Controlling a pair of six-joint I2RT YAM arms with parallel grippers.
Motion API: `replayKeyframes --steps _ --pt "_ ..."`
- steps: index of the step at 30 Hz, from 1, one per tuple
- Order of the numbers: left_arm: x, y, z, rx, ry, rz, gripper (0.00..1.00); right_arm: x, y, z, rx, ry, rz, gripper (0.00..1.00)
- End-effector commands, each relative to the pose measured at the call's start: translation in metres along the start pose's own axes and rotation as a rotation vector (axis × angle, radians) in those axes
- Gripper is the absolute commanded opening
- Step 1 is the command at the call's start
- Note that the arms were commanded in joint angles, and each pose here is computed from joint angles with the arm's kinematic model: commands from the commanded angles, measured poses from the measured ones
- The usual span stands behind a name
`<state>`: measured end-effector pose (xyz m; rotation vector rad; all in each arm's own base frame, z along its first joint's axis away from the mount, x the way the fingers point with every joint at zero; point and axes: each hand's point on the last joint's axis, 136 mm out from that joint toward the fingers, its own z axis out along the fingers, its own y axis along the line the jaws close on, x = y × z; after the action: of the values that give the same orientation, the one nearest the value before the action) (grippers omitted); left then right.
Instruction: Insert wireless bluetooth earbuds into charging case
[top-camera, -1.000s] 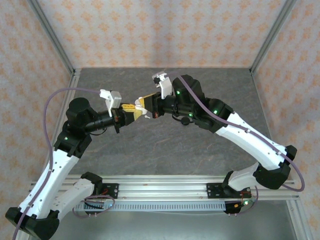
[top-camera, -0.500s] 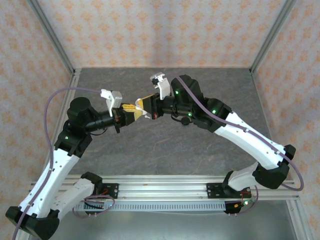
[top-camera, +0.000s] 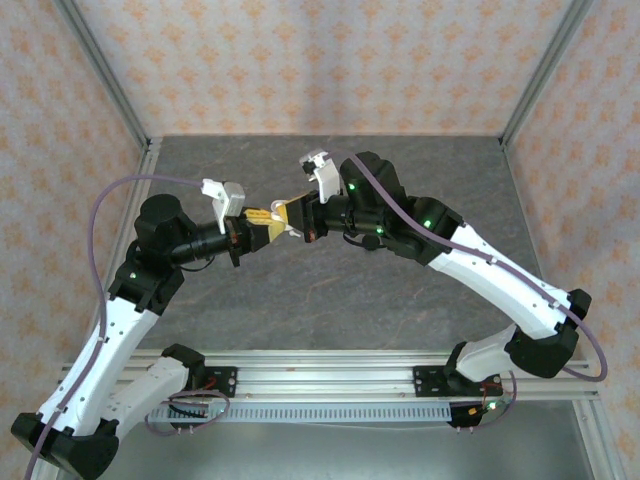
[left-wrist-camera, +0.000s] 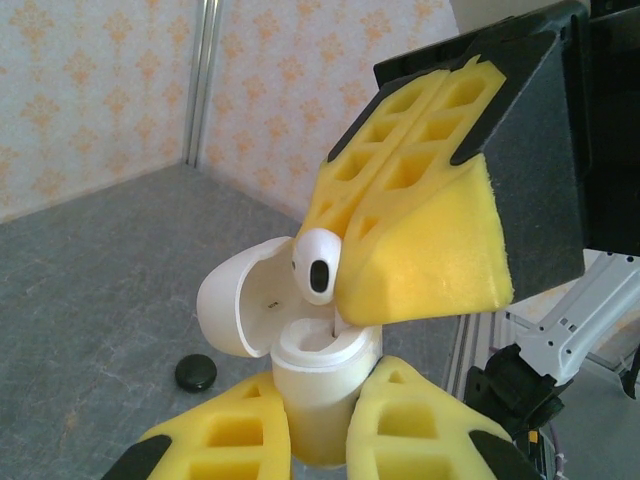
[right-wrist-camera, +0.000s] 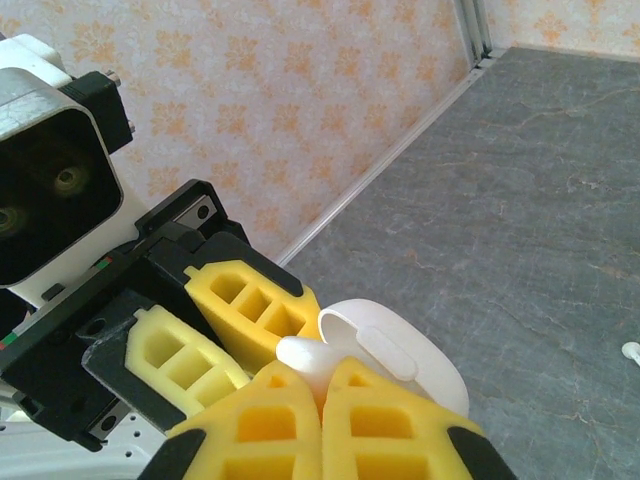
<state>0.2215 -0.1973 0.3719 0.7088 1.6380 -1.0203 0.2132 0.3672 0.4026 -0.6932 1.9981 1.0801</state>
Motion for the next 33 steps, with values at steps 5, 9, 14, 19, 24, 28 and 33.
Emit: replayKeyframes --steps 5,9,14,19,24,28,33 --pt "-0.023 -0.011 -0.008 0.007 -0.051 0.079 0.00 0.016 -0.004 0.004 0.012 0.064 0.015 0.04" --pt "-0.022 -0.011 -0.009 0.006 -0.047 0.078 0.00 0.013 -0.003 0.003 0.010 0.056 0.016 0.13" --pt "-0.021 -0.011 -0.009 0.003 -0.046 0.080 0.00 0.011 -0.003 0.002 0.014 0.051 0.013 0.22" --pt "-0.020 -0.009 -0.008 0.000 -0.046 0.078 0.00 0.006 -0.001 0.001 0.008 0.035 0.009 0.29" --pt "-0.017 -0.005 -0.007 -0.017 -0.039 0.073 0.00 -0.004 0.004 -0.003 0.002 0.009 0.002 0.33" --pt "-0.007 0.004 -0.009 -0.068 -0.018 0.065 0.00 -0.020 0.009 -0.012 0.006 -0.032 -0.015 0.35" --pt "0.014 0.020 -0.014 -0.162 -0.010 0.054 0.00 -0.028 0.005 -0.014 0.023 -0.023 -0.004 0.35"
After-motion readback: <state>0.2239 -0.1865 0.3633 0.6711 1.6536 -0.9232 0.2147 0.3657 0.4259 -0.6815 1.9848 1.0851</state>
